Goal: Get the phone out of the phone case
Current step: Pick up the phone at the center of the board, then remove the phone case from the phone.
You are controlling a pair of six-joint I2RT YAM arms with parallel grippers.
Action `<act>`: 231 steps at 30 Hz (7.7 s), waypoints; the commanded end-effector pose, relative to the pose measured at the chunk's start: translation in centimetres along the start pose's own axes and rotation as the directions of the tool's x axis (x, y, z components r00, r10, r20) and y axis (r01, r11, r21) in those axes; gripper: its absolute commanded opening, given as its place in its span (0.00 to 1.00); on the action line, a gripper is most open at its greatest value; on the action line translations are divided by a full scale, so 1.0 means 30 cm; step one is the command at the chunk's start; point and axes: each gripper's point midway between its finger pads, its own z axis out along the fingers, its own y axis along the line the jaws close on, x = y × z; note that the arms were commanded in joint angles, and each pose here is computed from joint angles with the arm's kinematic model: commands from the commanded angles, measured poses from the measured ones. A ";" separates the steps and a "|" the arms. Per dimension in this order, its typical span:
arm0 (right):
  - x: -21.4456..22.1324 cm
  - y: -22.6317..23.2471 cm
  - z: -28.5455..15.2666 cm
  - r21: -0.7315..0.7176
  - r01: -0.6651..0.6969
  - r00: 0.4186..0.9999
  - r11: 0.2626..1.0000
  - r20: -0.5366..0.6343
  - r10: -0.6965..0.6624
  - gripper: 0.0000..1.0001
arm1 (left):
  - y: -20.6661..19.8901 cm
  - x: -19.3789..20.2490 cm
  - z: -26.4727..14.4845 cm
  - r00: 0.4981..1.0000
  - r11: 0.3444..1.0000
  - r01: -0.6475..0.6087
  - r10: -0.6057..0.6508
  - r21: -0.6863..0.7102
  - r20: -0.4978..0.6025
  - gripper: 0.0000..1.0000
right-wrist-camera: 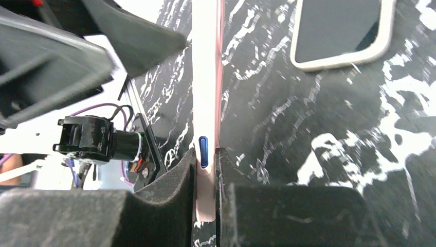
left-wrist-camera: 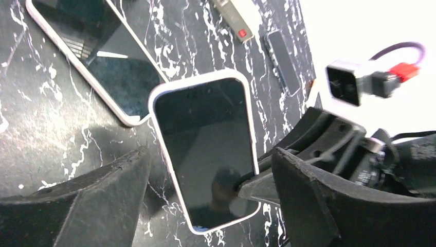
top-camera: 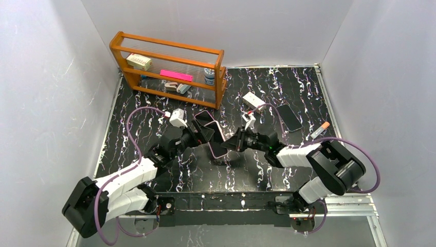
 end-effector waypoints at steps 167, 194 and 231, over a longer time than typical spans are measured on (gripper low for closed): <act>-0.381 0.223 -0.126 0.072 0.757 0.595 0.650 0.336 -0.730 0.01 | -0.588 -0.210 -0.192 0.900 0.599 0.390 -0.408 0.700 -0.152 0.00; -0.147 0.314 -0.304 -0.167 0.780 0.625 0.603 0.202 -0.754 0.65 | -0.504 -0.188 -0.224 0.949 0.654 -0.076 0.279 0.753 -0.146 0.00; -0.083 0.411 -0.239 -0.485 0.675 0.692 0.557 0.155 -0.705 0.34 | -0.560 -0.161 -0.321 0.912 0.542 -0.173 0.403 0.823 -0.073 0.00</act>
